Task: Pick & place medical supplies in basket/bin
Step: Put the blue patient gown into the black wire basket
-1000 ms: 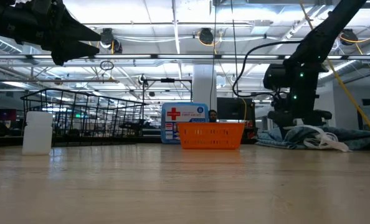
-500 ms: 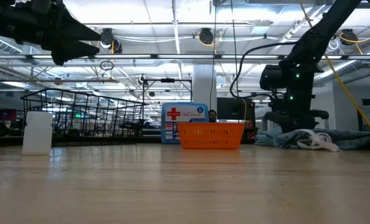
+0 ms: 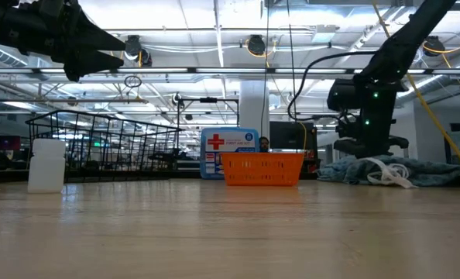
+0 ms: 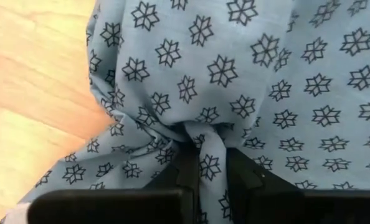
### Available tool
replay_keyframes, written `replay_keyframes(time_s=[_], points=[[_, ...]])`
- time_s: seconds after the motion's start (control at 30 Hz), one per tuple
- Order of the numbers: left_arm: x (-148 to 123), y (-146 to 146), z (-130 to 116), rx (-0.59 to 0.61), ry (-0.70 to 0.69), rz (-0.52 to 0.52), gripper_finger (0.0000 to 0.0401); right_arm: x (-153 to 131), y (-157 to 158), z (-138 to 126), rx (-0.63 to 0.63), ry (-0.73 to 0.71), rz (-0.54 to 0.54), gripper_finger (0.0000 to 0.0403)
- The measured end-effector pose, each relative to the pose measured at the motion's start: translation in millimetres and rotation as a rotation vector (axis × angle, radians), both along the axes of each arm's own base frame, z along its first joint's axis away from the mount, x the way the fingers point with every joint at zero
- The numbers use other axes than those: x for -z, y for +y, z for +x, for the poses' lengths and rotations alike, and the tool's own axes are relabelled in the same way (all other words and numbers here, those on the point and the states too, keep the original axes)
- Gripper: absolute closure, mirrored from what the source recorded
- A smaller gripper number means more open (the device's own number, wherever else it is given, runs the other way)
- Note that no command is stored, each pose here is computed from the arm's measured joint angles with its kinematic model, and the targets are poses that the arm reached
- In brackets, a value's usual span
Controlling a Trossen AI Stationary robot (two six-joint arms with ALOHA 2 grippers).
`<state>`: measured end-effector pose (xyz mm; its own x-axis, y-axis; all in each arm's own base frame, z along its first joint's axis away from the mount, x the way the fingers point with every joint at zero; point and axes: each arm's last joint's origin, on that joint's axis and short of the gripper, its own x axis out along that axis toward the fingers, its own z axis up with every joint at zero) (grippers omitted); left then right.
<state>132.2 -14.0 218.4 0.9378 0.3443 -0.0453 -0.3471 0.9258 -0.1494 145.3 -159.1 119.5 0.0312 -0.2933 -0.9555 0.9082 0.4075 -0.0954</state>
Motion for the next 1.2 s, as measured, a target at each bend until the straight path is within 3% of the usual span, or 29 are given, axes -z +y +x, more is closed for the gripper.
replay_keyframes(time_s=[0.67,1.2], points=[[0,0,0,0.0,-0.002,0.0,0.0137,-109,29,-23,-0.078,-0.522,-0.409,0.038],[0,0,0,0.0,-0.002,0.0,0.0137,-150,44,-10,-0.31,-0.843,-0.616,0.038]])
